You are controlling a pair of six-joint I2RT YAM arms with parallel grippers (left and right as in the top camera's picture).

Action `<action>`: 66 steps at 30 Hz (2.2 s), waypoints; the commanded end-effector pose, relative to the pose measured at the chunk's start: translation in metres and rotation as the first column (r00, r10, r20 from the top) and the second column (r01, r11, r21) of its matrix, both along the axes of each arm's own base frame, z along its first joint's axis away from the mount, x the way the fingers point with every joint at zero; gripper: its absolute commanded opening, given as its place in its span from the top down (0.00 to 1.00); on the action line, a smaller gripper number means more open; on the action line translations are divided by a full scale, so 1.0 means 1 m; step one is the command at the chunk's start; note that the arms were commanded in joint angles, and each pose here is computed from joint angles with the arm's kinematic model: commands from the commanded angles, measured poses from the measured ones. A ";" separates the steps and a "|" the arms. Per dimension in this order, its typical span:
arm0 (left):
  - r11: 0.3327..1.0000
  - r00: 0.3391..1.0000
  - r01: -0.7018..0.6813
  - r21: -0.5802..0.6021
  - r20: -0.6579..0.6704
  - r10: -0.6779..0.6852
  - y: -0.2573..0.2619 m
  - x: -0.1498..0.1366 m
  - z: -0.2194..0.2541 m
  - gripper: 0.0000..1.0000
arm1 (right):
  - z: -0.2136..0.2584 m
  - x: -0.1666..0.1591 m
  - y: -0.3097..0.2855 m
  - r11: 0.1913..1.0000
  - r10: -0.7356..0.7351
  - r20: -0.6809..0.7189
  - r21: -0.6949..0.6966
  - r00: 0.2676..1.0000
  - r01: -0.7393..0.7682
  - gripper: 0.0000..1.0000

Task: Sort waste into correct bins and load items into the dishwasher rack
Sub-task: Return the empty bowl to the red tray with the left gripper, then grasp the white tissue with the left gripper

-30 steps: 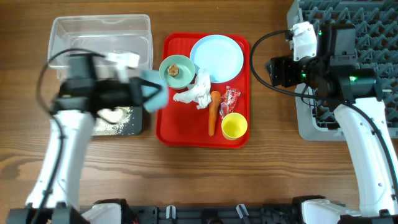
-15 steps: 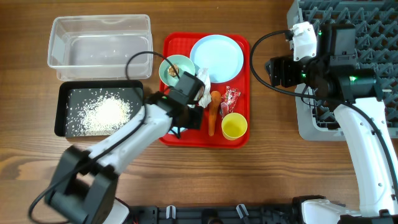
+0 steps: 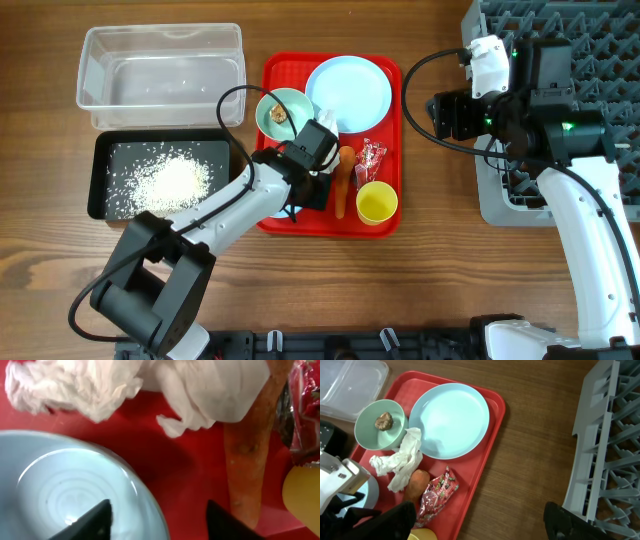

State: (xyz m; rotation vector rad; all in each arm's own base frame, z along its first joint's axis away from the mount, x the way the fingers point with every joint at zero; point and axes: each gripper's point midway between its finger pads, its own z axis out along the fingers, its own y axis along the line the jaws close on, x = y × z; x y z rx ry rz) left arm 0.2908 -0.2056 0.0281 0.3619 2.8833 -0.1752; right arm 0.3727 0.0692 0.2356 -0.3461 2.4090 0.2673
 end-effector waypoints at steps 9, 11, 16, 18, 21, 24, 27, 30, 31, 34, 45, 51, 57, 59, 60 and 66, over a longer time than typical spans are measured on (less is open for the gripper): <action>0.996 0.960 -0.021 -0.084 0.275 0.043 -0.033 0.076 0.065 0.39 | 0.002 0.004 -0.001 1.000 -0.001 0.007 -0.010 1.000 0.001 0.14; 0.998 0.955 -0.043 -0.047 0.291 0.055 -0.028 0.082 0.058 0.40 | 0.002 0.004 -0.001 1.000 -0.001 0.007 -0.010 1.000 0.001 0.14; 1.000 0.969 -0.027 0.015 0.244 0.023 -0.024 0.082 0.026 0.47 | 0.002 0.004 -0.001 1.000 0.000 0.006 -0.010 1.000 0.000 0.14; 1.000 0.972 -0.003 0.030 0.237 -0.004 -0.026 0.080 0.020 0.47 | 0.001 0.003 -0.001 1.000 -0.001 0.001 -0.011 1.000 0.001 0.14; 0.999 0.970 0.023 0.043 0.240 -0.033 -0.028 0.079 0.019 0.47 | 0.000 0.001 -0.001 1.000 -0.001 -0.009 -0.011 1.000 0.000 0.14; 0.998 0.969 0.015 0.054 0.246 -0.028 -0.024 0.082 0.019 0.46 | -0.001 0.000 -0.001 1.000 0.000 -0.016 -0.012 1.000 0.000 0.14; 0.998 0.971 -0.002 0.065 0.238 -0.014 -0.017 0.085 0.014 0.46 | -0.002 -0.001 -0.001 1.000 -0.001 -0.018 -0.012 1.000 0.000 0.14; 0.998 0.974 0.001 0.069 0.226 -0.017 -0.017 0.084 0.008 0.46 | -0.002 -0.001 -0.001 1.000 -0.001 -0.020 -0.012 1.000 0.000 0.14; 0.998 0.976 0.004 0.069 0.219 -0.019 -0.018 0.083 0.005 0.46 | -0.002 -0.001 -0.001 1.000 0.000 -0.020 -0.012 1.000 0.000 0.14; 0.998 0.981 0.023 0.053 0.190 -0.032 -0.022 0.080 -0.003 0.47 | -0.002 -0.001 -0.001 1.000 -0.001 -0.020 -0.012 1.000 0.001 0.14; 0.998 0.985 0.025 0.058 0.171 -0.035 -0.024 0.080 -0.019 0.93 | -0.002 -0.001 -0.001 1.000 0.000 -0.020 -0.012 1.000 0.000 0.14; 0.999 0.981 0.035 0.001 0.193 -0.035 -0.036 0.086 0.001 0.96 | -0.002 -0.001 -0.001 1.000 0.000 -0.020 -0.013 1.000 0.000 0.14; 0.997 0.961 0.014 -0.070 0.275 0.006 -0.046 0.101 0.060 0.96 | -0.002 -0.001 -0.001 1.000 0.000 -0.019 -0.012 1.000 0.000 0.14; 0.995 0.946 0.019 -0.103 0.323 0.016 -0.049 0.106 0.087 0.96 | -0.002 -0.001 -0.001 1.000 -0.001 -0.019 -0.012 1.000 0.000 0.14; 0.992 0.936 0.022 -0.121 0.351 0.022 -0.051 0.109 0.102 0.96 | -0.002 -0.001 -0.001 1.000 -0.001 -0.019 -0.012 1.000 0.000 0.14; 0.982 0.885 -0.018 -0.190 0.453 0.104 -0.029 0.124 0.159 0.96 | -0.002 -0.001 -0.001 1.000 -0.001 -0.018 -0.012 1.000 0.000 0.14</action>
